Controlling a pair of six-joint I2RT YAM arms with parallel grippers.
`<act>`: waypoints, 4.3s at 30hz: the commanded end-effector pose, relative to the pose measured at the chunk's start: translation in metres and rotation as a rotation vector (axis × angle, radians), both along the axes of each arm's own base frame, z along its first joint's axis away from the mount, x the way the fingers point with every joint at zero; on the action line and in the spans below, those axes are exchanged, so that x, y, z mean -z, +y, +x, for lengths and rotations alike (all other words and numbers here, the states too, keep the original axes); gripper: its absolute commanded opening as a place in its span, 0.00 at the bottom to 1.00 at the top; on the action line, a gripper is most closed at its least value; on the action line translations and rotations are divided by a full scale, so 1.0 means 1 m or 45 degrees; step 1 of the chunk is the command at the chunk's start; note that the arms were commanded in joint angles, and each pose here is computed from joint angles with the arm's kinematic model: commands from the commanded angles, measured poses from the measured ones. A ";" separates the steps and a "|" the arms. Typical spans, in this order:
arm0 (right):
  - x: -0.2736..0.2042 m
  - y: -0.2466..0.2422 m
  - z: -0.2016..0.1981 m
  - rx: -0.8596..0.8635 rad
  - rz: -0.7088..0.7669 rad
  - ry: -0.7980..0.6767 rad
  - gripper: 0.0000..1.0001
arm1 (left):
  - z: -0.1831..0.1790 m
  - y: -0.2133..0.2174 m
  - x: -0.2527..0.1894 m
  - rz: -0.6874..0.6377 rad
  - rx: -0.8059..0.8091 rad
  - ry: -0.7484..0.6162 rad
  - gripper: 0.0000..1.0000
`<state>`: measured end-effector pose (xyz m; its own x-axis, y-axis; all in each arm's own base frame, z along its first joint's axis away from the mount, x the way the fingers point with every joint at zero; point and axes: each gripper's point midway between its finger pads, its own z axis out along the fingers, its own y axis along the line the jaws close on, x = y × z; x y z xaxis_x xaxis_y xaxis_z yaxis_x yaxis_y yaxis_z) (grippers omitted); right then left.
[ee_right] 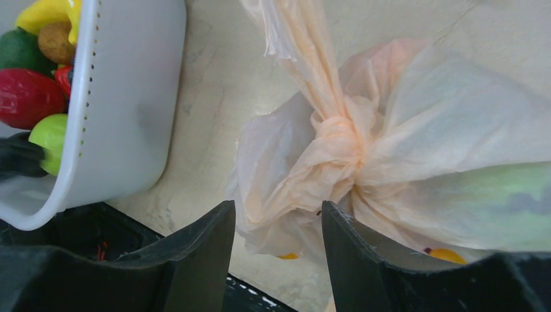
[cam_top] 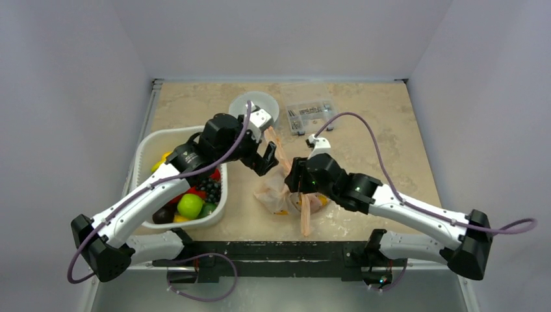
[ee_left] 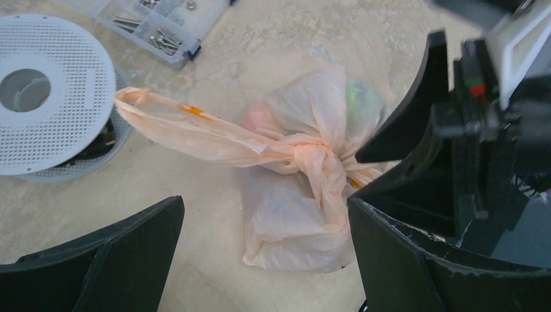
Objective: Take the fake fruits out of the plastic bag
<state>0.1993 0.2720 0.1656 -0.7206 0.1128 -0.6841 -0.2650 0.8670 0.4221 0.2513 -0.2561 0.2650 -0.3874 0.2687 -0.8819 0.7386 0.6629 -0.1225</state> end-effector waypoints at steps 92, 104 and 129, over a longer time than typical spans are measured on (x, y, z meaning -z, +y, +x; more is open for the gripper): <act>-0.001 -0.111 0.045 0.550 0.173 -0.102 0.00 | 0.033 -0.034 0.061 0.249 -0.162 0.334 0.00; -0.024 -0.080 0.033 0.122 0.141 -0.258 0.00 | 0.016 -0.050 0.042 0.296 -0.021 0.101 0.96; -0.007 -0.130 0.039 0.487 0.012 -0.188 0.00 | 0.035 -0.040 0.069 0.629 -0.145 0.005 0.00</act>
